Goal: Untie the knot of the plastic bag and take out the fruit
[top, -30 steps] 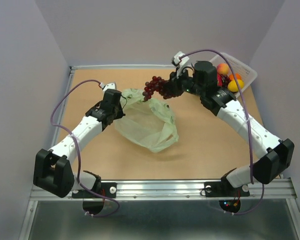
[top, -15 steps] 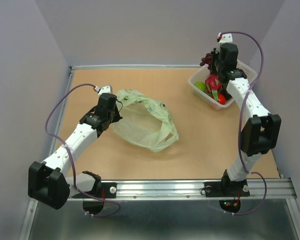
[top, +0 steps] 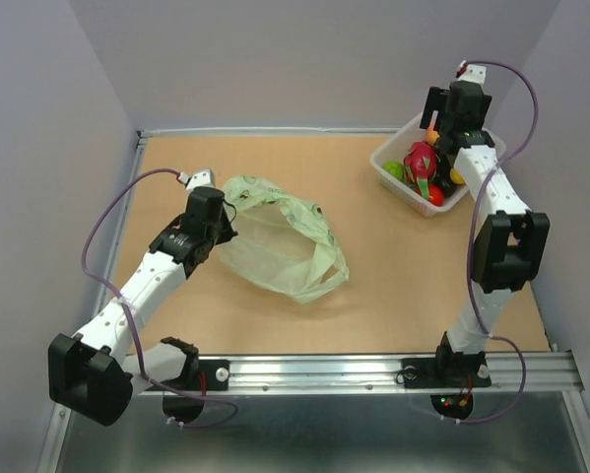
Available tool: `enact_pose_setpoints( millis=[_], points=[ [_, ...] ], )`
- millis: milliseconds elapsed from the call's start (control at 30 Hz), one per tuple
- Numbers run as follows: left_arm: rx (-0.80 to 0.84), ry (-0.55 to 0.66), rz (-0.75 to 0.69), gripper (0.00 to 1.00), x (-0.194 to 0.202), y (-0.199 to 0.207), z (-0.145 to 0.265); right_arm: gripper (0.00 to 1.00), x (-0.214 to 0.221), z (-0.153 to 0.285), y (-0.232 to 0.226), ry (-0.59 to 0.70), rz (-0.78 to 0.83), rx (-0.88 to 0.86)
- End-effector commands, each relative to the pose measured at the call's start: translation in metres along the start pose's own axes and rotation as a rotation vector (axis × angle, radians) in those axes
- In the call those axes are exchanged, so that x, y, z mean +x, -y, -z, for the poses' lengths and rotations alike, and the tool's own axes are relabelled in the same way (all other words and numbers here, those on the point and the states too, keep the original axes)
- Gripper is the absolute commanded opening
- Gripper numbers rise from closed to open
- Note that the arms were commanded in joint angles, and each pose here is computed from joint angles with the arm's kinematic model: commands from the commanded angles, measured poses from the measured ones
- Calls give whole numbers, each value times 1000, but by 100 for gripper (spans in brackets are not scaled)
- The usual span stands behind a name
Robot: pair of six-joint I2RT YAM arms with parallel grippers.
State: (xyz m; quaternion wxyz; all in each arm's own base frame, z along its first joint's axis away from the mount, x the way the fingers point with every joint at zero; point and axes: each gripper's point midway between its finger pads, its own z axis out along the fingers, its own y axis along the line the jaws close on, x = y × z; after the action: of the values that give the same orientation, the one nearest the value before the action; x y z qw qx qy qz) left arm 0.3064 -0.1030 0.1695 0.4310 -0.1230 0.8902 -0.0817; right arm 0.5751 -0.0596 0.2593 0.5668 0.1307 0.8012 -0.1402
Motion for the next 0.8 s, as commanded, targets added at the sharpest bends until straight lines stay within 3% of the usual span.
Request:
enact_pose_setpoints(
  millis=[0,233,400,667,700,767],
  points=[
    [-11,53,17,6,-12,-4,6,98,-79,71,-4,195,-162,-134],
    [-50,128,41,5,-34,-8,10,100,-93,173,-8,250,-292,-376],
    [-130,239,107,6,-60,-35,17,100,-80,243,-15,259,-341,-573],
    [-257,312,190,10,-77,-81,21,100,-36,321,37,376,-350,-503],
    [-246,300,197,12,-75,-82,19,100,-32,333,47,407,-352,-486],
    [-246,281,207,25,-69,-85,19,100,-25,340,61,431,-336,-431]
  ],
)
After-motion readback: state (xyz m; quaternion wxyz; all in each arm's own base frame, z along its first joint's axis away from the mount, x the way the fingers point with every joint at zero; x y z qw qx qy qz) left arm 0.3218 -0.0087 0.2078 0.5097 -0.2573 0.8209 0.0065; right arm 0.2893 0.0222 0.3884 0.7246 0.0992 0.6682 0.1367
